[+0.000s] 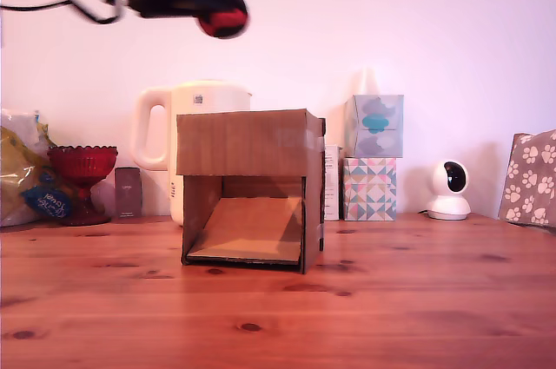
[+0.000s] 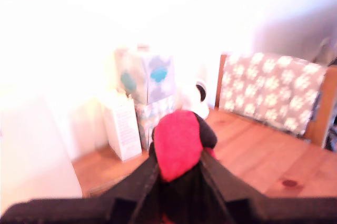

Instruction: Drop the footbag into the cardboard dice tower

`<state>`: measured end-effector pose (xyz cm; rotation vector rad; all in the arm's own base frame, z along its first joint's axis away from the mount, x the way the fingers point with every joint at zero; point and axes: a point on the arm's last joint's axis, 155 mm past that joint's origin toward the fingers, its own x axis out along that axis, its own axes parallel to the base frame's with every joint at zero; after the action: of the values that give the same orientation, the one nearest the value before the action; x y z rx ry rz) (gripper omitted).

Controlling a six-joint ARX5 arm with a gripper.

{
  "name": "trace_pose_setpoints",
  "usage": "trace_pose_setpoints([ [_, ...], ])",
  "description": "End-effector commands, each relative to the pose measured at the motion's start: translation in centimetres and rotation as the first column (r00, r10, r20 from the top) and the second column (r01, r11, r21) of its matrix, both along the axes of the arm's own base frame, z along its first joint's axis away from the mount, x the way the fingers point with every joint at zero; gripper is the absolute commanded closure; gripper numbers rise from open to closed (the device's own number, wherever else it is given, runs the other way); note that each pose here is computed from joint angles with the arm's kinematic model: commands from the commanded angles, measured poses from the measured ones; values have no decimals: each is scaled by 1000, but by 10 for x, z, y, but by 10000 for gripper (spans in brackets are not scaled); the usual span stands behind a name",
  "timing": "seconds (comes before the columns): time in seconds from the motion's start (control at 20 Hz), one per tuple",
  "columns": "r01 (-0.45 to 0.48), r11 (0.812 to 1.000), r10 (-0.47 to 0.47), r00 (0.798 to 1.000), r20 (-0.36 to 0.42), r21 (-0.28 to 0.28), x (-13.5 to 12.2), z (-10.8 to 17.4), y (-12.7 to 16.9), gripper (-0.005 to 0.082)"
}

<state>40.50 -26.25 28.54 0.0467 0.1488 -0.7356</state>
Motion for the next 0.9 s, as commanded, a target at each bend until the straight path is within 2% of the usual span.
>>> trace_pose_setpoints([
  [0.0, 11, 999, -7, 997, -81, 38, 7, -16, -7, 644],
  [0.2, 32, 993, -6, 976, -220, 116, 26, -40, -19, 644],
  [0.3, 44, 988, -4, 966, -258, 149, 34, -52, -23, 644],
  [0.5, 52, 984, 2, 954, -301, 170, 38, -66, -25, 626],
  [0.55, 53, 984, 1, 953, -304, 171, 37, -67, -25, 549],
  [0.65, 53, 984, 1, 953, -302, 170, 37, -65, -25, 146],
  [0.7, 54, 984, 2, 952, -307, 172, 37, -63, -25, -21],
  [0.85, 67, 979, 0, 942, -335, 191, 31, -61, -25, 17],
])
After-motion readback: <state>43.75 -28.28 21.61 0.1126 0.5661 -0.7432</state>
